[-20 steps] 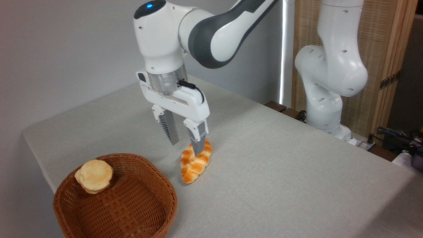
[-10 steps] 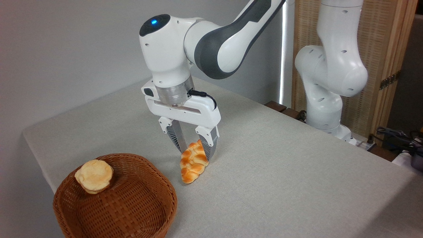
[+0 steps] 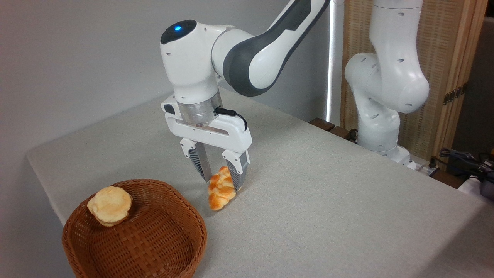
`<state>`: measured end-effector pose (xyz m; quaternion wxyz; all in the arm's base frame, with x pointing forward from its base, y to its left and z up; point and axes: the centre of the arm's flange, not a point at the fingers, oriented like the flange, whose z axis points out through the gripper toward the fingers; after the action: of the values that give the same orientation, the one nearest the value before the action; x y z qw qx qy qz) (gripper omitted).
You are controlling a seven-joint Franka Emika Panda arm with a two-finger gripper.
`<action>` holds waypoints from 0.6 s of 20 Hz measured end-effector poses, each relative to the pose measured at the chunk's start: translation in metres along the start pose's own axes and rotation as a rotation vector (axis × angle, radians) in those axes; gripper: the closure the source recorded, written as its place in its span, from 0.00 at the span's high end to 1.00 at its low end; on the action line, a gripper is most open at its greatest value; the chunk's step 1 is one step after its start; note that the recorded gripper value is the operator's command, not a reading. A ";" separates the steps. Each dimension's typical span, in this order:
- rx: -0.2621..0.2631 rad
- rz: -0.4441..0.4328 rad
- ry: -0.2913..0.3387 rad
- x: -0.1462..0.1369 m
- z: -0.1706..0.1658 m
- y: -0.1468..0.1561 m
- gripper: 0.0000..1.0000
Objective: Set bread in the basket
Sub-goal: 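Close the gripper on the braided bread roll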
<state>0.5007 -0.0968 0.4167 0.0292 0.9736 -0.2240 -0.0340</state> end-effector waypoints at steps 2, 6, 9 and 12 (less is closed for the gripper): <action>0.001 -0.001 0.005 0.001 -0.001 0.000 1.00; 0.002 0.000 0.010 0.002 -0.003 0.000 1.00; 0.002 0.002 0.003 0.003 0.001 0.001 1.00; -0.001 0.004 -0.013 0.005 0.009 0.001 1.00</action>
<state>0.5039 -0.1007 0.4077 0.0282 0.9729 -0.2259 -0.0404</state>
